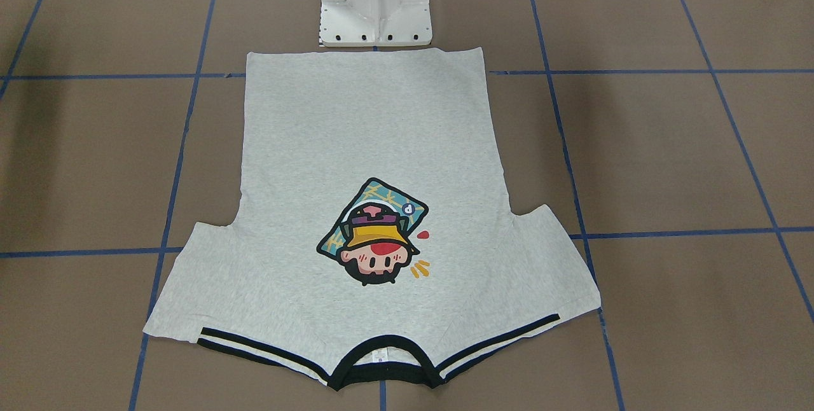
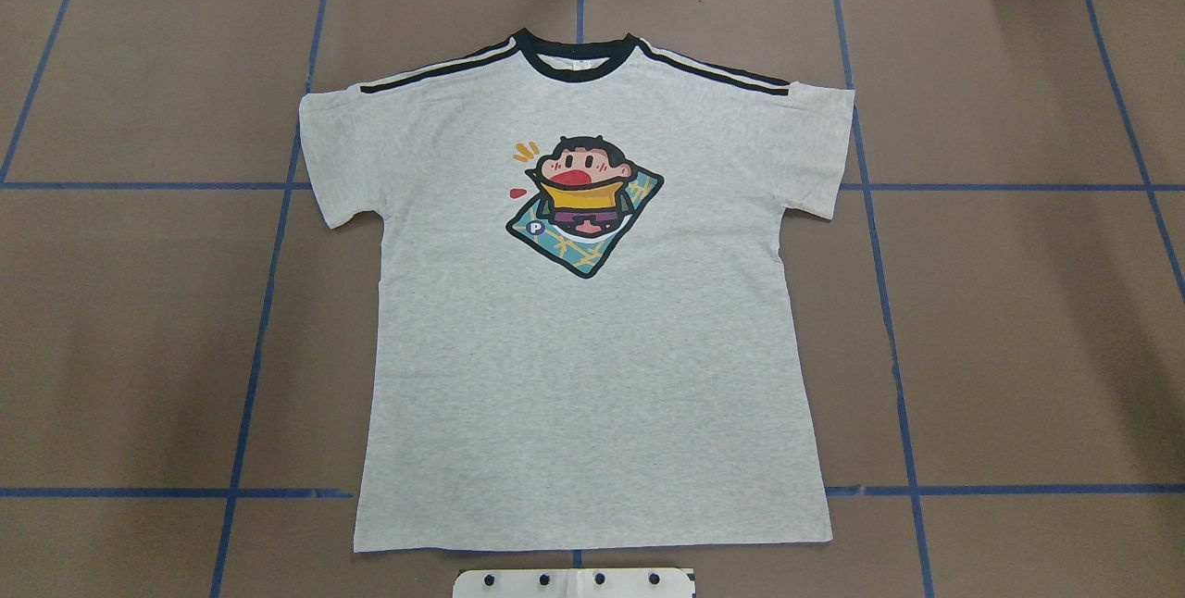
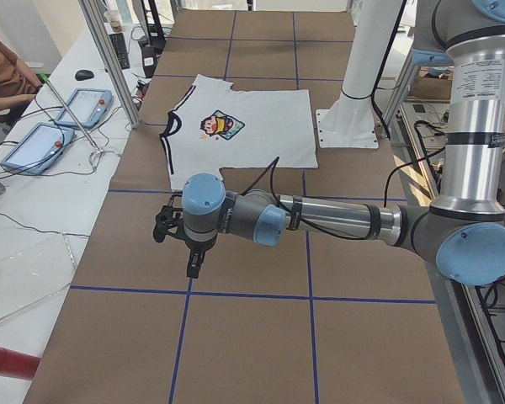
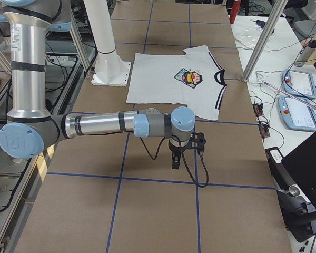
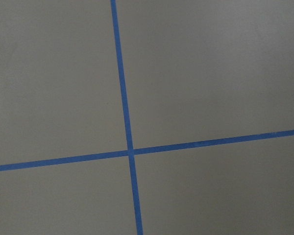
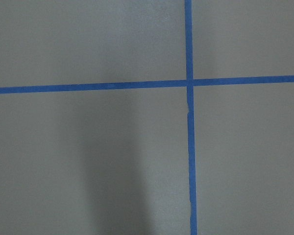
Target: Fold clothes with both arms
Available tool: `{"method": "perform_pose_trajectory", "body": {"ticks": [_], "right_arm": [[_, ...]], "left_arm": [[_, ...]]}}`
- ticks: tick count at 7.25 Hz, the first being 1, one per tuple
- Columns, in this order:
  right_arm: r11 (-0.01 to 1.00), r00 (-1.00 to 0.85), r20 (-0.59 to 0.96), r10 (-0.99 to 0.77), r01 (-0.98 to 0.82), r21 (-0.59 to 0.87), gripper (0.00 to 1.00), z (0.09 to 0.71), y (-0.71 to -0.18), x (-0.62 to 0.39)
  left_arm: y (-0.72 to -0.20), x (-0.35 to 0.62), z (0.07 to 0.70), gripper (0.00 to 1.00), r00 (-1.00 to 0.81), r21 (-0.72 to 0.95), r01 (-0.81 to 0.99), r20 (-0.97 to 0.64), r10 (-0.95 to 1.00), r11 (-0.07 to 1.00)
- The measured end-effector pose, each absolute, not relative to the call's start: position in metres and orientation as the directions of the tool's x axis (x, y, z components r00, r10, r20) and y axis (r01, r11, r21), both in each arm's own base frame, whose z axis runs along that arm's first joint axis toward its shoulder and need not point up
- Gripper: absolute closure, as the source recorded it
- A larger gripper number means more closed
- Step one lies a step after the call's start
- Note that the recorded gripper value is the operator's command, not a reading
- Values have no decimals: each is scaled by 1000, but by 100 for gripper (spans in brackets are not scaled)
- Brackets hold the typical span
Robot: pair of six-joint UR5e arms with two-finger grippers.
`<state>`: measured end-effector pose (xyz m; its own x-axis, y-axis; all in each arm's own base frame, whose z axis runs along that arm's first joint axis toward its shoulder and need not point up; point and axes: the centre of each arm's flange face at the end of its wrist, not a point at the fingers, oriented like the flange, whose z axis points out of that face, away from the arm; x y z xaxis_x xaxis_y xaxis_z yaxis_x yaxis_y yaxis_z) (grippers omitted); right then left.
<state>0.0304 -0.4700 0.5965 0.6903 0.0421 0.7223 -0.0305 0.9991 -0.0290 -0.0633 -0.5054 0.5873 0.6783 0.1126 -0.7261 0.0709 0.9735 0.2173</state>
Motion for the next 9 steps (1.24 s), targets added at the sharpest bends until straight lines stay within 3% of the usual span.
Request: {"method": "perform_pose_trajectory", "body": {"ticks": [6, 9], "right_arm": [[998, 678, 732, -63, 20, 68, 0, 638, -475, 3], [992, 667, 734, -128, 95, 86, 1, 630, -487, -43]], "left_arm": [[-492, -54, 590, 1, 672, 281, 58, -721, 171, 958], [-492, -37, 581, 1, 642, 344, 28, -726, 247, 939]]}}
